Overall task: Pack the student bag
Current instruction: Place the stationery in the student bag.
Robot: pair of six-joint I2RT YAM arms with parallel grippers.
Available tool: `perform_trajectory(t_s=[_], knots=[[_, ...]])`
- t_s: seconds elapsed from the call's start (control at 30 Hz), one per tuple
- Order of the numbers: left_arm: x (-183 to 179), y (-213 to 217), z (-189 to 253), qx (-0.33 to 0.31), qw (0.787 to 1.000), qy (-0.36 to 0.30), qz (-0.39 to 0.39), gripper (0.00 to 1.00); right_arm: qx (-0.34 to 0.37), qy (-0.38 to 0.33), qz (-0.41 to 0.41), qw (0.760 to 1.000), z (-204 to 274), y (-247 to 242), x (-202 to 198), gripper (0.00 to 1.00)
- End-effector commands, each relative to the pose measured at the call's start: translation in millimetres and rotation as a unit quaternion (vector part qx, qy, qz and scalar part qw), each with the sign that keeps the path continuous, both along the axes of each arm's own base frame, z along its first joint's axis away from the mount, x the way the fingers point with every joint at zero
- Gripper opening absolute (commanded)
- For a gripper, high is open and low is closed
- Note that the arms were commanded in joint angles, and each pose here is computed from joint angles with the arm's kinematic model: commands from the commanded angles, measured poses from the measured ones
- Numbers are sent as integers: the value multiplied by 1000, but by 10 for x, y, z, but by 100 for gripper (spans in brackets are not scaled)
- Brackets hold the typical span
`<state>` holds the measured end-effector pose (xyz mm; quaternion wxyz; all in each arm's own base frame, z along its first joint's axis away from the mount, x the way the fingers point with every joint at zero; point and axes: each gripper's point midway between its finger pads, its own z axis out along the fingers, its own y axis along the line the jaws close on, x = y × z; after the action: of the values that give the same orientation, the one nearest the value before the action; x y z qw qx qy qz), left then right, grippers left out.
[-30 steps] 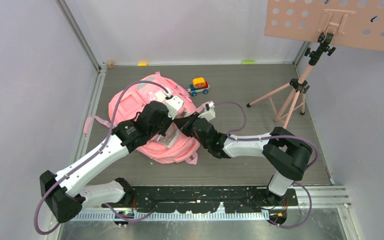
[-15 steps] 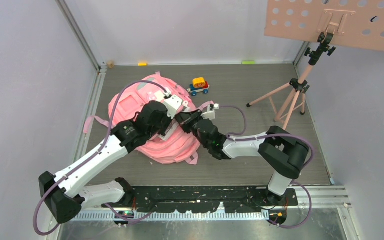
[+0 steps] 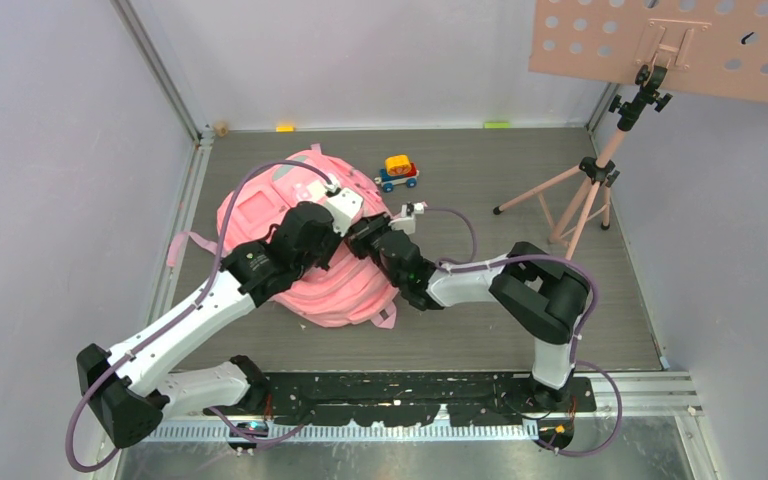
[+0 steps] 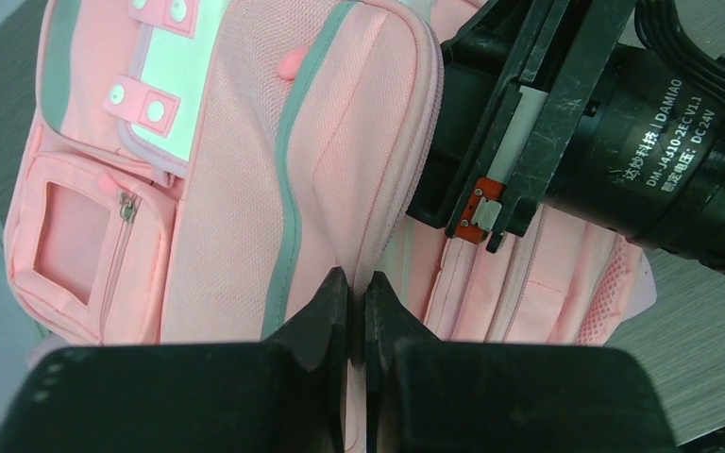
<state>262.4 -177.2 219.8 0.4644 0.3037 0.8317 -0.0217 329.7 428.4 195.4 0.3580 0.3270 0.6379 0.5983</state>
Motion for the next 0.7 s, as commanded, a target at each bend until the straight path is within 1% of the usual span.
perform_trajectory(t_s=[0.0, 0.03, 0.07, 0.1, 0.13, 0.2, 0.33, 0.47, 0.57, 0.67], knots=[[5, -179, 407, -58, 997, -45, -24, 0, 26, 4, 30, 999, 233, 161, 54, 5], [14, -147, 419, -55, 997, -49, -19, 0, 16, 2, 35, 999, 206, 179, 47, 8], [17, -129, 438, -55, 997, -53, -16, 0, 2, 8, 37, 999, 118, 187, 52, 16], [13, -125, 448, -57, 997, -54, -18, 0, -9, 8, 41, 999, 80, 201, 43, 20], [6, -126, 472, -63, 996, -55, -20, 0, -21, 11, 43, 999, 11, 210, 42, 26], [-3, -130, 497, -70, 996, -54, -23, 0, -47, 8, 44, 998, -73, 223, 51, 34], [-6, -160, 491, -79, 995, -45, -28, 0, -93, -5, 49, 994, -148, 263, 77, 43], [3, -157, 469, -79, 996, -36, -24, 0, -120, -20, 50, 991, -122, 238, 75, 53], [8, -145, 478, -81, 996, -32, -19, 0, -145, -20, 44, 988, -120, 124, 23, 60], [16, -131, 480, -76, 997, -28, -16, 0, -180, -13, 34, 983, -226, -52, -38, 63]])
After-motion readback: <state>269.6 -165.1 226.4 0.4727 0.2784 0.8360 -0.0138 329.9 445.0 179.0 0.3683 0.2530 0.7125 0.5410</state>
